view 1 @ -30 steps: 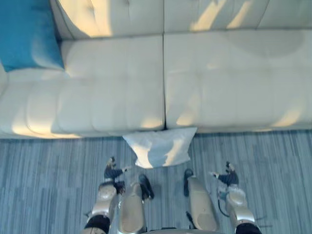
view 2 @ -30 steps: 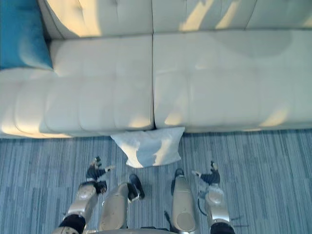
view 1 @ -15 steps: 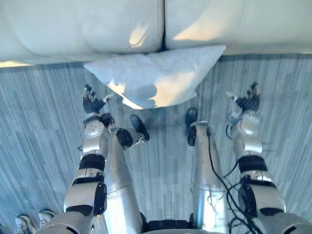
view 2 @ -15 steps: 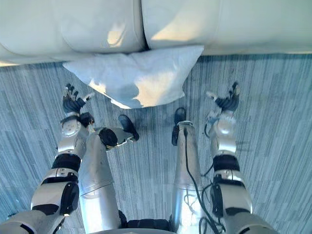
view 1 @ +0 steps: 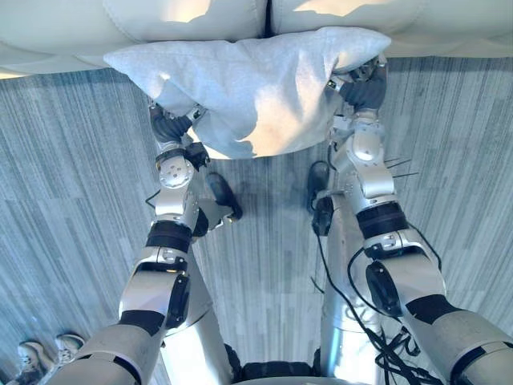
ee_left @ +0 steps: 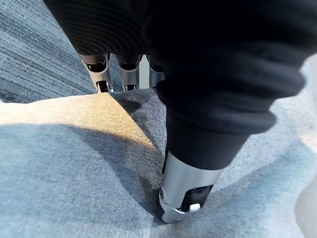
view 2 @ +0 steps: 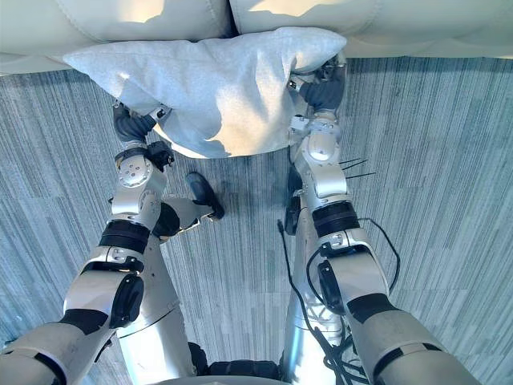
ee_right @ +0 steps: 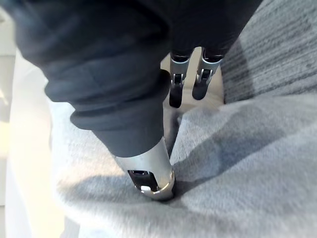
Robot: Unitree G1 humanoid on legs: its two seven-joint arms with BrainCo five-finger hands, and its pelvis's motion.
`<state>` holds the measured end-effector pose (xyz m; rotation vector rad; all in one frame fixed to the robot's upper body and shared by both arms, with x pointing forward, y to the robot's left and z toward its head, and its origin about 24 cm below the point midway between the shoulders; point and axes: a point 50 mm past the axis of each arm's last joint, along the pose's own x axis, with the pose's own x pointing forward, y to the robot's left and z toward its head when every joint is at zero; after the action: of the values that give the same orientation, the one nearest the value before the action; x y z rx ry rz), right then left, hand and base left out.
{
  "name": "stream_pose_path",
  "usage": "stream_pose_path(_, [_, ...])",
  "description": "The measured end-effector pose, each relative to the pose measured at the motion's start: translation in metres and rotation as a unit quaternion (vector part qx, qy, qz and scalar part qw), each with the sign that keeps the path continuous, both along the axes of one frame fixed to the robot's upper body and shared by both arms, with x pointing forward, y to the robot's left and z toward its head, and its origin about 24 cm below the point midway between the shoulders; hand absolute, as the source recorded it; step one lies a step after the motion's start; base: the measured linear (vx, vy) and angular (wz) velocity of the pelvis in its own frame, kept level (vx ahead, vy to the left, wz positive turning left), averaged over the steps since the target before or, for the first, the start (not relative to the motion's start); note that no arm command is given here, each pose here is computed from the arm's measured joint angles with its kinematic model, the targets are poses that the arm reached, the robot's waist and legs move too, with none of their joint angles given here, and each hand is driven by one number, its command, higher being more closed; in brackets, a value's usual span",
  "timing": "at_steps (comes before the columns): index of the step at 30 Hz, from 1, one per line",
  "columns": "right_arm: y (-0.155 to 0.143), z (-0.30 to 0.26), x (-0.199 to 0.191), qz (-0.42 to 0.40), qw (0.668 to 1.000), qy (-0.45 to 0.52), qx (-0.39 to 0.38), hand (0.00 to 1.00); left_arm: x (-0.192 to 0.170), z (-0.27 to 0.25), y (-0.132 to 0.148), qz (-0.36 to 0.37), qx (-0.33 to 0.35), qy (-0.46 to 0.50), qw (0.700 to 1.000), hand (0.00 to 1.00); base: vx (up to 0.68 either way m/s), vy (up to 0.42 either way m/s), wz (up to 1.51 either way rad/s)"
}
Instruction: Pick up cushions and gather them together orderly.
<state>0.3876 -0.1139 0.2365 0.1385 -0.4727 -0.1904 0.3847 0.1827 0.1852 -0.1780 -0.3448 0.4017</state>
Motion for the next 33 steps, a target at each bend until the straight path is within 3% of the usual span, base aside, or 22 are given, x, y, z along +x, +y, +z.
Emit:
stream_pose_path(8, [-0.004, -0.015, -0.018, 0.002, 1.0, -0.019, -0.008, 1.0, -0.017, 0.006, -0.014, -0.011, 0.026, -0.036, 0.999, 1.0, -0.03, -0.014, 0.08])
stream_pose_path(15, [-0.018, -0.056, -0.07, -0.001, 0.999, -0.043, -0.006, 1.0, -0.06, -0.019, -0.031, -0.045, 0.053, -0.067, 0.995, 1.0, 0.03, -0.042, 0.01])
stream_pose_path(24, [-0.042, -0.124, -0.145, 0.001, 0.999, 0.025, -0.027, 1.0, -0.122, -0.095, -0.039, -0.094, 0.069, 0.017, 0.993, 1.0, 0.23, 0.007, 0.09])
stream_pose_path(33, [-0.04, -0.155, -0.145, 0.034, 0.989, 0.093, -0.11, 1.0, -0.159, -0.142, -0.024, -0.09, 0.078, 0.113, 0.986, 1.0, 0.14, 0.047, -0.14])
